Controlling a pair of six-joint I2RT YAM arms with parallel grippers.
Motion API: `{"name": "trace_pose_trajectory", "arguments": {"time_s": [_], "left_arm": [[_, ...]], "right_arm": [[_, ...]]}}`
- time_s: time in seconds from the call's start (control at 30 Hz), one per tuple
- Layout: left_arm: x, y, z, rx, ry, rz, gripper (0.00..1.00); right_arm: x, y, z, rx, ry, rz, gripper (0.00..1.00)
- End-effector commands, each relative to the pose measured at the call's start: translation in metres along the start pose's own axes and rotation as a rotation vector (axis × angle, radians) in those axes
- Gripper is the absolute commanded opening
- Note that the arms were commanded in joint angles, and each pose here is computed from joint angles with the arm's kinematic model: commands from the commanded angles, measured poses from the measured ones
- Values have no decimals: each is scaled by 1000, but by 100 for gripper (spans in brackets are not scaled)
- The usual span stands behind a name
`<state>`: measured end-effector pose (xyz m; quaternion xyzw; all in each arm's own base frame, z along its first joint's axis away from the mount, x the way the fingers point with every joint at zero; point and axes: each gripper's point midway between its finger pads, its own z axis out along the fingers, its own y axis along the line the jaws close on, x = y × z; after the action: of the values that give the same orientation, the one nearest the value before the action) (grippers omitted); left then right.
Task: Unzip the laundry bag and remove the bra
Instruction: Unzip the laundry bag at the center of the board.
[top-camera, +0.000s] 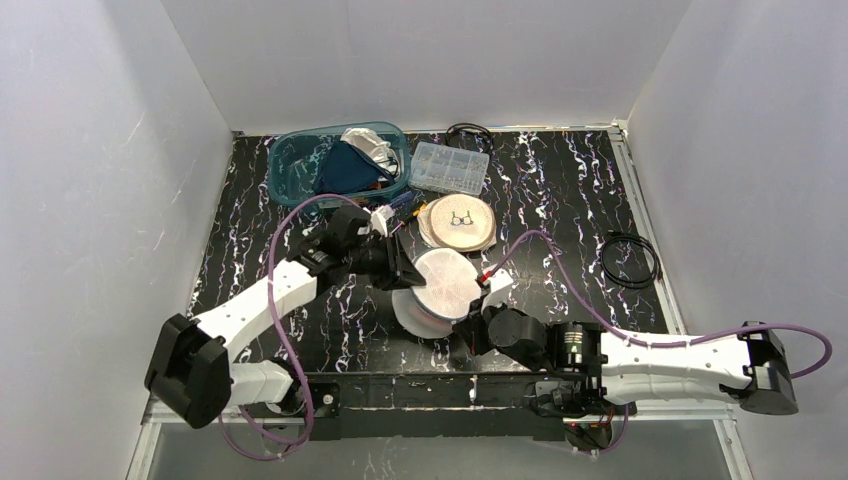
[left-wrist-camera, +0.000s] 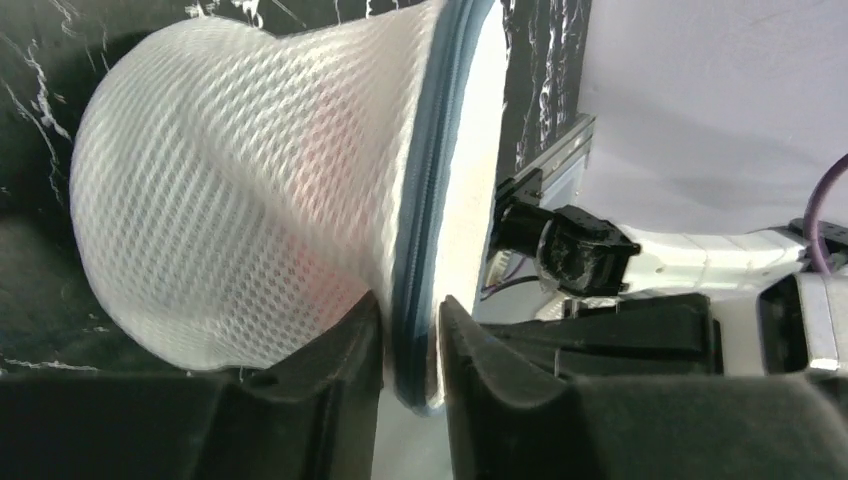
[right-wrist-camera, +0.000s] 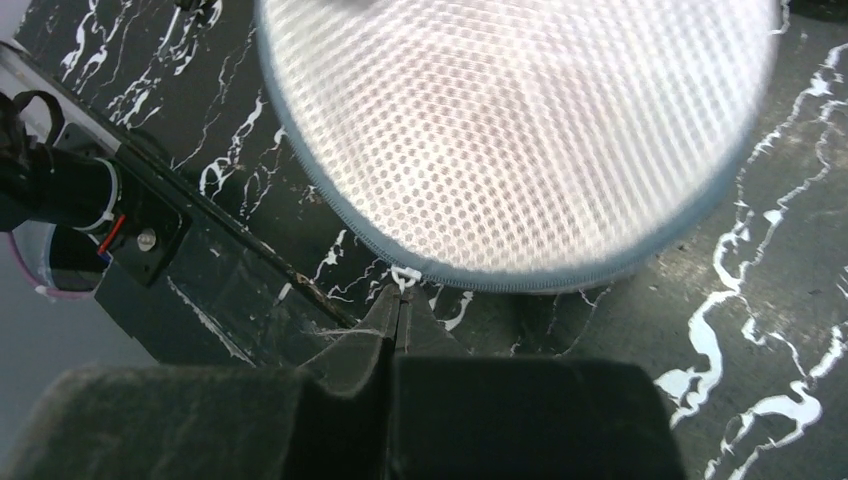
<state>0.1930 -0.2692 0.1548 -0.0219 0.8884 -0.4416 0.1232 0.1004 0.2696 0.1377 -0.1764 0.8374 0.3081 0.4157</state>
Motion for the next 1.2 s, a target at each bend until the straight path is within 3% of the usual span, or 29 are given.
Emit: {"name": "trace_pose_trajectory", "arguments": {"time_s": [0.0, 0.03, 0.1, 0.17, 0.27, 0.43, 0.57, 0.73, 0.97, 1.17], "left_arm": [[-6, 1, -8, -42, 14, 94, 47], [-4, 8, -13, -85, 11, 92, 61], [6, 20, -26, -156, 15, 80, 74], [18, 28, -44, -199, -6, 66, 78], [40, 35, -68, -186, -76, -2, 96], [50, 31, -78, -94, -179, -77, 98], [43, 20, -69, -73, -161, -38, 98], [36, 15, -47, -147, -159, 56, 87], [31, 11, -20, -135, -127, 42, 58], [29, 24, -14, -184, -137, 33, 23]], "right_arm": [[-9, 28, 6, -103, -21, 7, 1], [-9, 31, 8, -113, -22, 16, 1], [-12, 41, 12, -139, -31, 34, 1], [-15, 51, 17, -163, -37, 47, 1], [-15, 66, 27, -191, -31, 50, 1], [-17, 84, 44, -205, -21, 24, 1], [-18, 88, 48, -204, -17, 20, 1], [-20, 89, 45, -212, -20, 31, 1], [-25, 94, 43, -227, -25, 43, 1], [-23, 88, 42, -206, -24, 36, 1]]}}
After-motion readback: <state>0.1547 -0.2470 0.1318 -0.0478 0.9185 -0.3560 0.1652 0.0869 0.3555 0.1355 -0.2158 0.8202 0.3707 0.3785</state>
